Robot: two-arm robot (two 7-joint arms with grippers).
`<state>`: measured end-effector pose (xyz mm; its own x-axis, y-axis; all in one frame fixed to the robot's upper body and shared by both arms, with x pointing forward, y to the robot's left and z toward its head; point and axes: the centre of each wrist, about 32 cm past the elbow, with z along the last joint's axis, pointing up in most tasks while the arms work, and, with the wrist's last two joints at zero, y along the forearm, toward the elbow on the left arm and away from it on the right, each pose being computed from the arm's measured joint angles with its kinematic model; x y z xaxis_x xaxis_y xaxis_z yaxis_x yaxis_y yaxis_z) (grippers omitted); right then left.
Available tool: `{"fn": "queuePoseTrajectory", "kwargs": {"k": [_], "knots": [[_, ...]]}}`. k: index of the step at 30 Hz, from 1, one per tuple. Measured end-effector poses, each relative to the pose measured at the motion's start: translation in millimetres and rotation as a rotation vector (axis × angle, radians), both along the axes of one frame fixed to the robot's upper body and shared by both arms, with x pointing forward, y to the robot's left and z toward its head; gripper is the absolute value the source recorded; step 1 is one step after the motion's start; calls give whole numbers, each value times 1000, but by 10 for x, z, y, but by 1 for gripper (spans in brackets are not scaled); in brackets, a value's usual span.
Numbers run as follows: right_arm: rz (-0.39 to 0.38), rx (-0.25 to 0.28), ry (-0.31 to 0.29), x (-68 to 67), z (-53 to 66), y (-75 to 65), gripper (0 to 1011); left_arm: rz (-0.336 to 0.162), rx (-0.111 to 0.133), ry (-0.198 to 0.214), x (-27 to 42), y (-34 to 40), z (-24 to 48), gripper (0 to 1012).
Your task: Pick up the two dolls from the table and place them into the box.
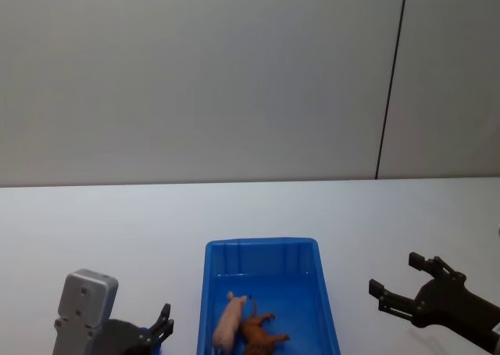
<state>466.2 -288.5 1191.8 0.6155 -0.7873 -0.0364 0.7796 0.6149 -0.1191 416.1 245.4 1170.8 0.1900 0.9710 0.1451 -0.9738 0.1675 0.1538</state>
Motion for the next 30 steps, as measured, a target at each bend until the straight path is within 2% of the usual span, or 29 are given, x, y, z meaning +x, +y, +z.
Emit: {"fn": "queuePoseTrajectory", "kwargs": {"k": [6,12,15,23,30], "knots": [[0,0,0,-1,1,-2,1001,8,-15,44,-44,38,-72,1001],[0,0,0,-2,-1,-4,1001,7,-27,69,-53,59,-133,1001],[0,0,1,-3,-1,-5,1001,6,-40,86,-45,72,-194,1001],[0,-1,1,-3,-1,-5,1001,0,-63,109,23,93,-319,1001],[0,-1,1,-3,-1,-5,1001,-4,-71,124,98,110,-409,1001]]}}
